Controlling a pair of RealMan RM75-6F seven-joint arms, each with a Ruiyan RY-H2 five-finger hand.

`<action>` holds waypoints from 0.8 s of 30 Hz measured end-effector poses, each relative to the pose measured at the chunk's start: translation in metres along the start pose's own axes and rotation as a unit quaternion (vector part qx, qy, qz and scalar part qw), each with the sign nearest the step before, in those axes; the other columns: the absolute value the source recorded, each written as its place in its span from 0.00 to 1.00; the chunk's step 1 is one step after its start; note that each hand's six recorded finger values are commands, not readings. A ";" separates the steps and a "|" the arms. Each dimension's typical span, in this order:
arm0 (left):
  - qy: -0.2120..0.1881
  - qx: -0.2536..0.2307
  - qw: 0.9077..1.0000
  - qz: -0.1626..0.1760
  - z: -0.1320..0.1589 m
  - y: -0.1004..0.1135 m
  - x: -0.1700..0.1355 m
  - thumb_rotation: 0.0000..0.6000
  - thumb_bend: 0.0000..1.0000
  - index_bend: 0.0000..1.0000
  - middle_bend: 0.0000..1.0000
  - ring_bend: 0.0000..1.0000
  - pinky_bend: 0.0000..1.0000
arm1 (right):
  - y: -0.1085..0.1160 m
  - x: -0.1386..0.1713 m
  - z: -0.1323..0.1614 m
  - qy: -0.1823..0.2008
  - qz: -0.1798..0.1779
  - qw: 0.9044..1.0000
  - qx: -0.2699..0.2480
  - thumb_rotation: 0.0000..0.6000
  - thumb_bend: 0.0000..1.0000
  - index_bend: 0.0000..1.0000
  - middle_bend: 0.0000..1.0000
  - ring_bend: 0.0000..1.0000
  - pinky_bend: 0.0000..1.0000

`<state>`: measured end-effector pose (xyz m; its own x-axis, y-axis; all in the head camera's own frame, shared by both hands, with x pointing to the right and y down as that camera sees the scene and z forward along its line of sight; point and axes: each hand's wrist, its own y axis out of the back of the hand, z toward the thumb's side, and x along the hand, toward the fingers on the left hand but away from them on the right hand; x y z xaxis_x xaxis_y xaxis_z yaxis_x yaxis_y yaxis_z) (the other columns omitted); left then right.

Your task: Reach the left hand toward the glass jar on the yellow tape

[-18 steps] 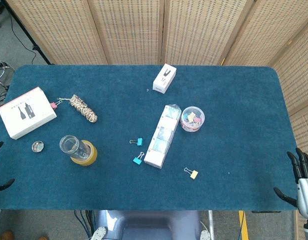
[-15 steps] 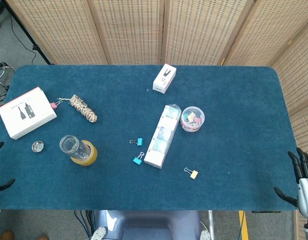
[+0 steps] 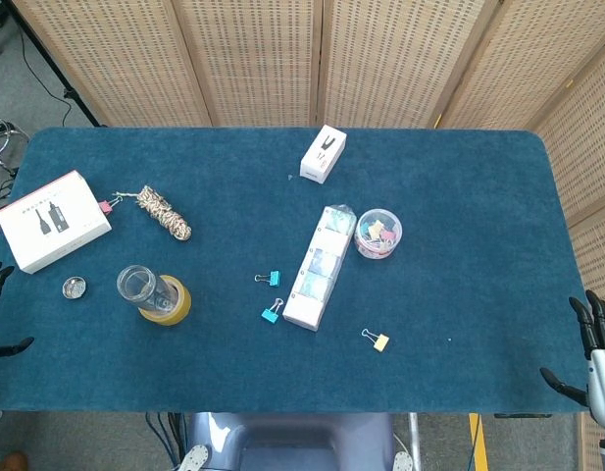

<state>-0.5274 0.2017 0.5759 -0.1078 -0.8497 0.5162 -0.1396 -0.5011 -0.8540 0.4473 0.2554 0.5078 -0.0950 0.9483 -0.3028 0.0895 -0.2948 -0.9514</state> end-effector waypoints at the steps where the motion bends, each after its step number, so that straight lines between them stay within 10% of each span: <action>1: 0.001 -0.003 1.000 -0.002 -0.001 -0.002 0.006 1.00 0.00 0.00 0.00 0.00 0.00 | 0.000 0.000 0.000 -0.001 0.001 1.000 -0.001 1.00 0.00 0.00 0.00 0.00 0.00; 10: 0.020 -0.012 0.999 -0.023 -0.027 -0.024 0.056 1.00 0.01 0.30 0.00 0.00 0.00 | -0.002 -0.002 -0.002 -0.003 0.008 1.000 -0.006 1.00 0.00 0.00 0.00 0.00 0.00; 24: 0.007 -0.015 0.999 -0.038 -0.021 -0.057 0.106 1.00 0.19 0.42 0.00 0.00 0.00 | -0.005 -0.002 -0.002 -0.001 0.011 1.000 -0.010 1.00 0.00 0.00 0.00 0.00 0.00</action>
<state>-0.5513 0.1436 0.6807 -0.1104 -0.8070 0.5801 -0.1775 -0.5583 -0.8104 0.4494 0.2549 0.5130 -0.0947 0.9412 -0.3244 0.1121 -0.3137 -0.9429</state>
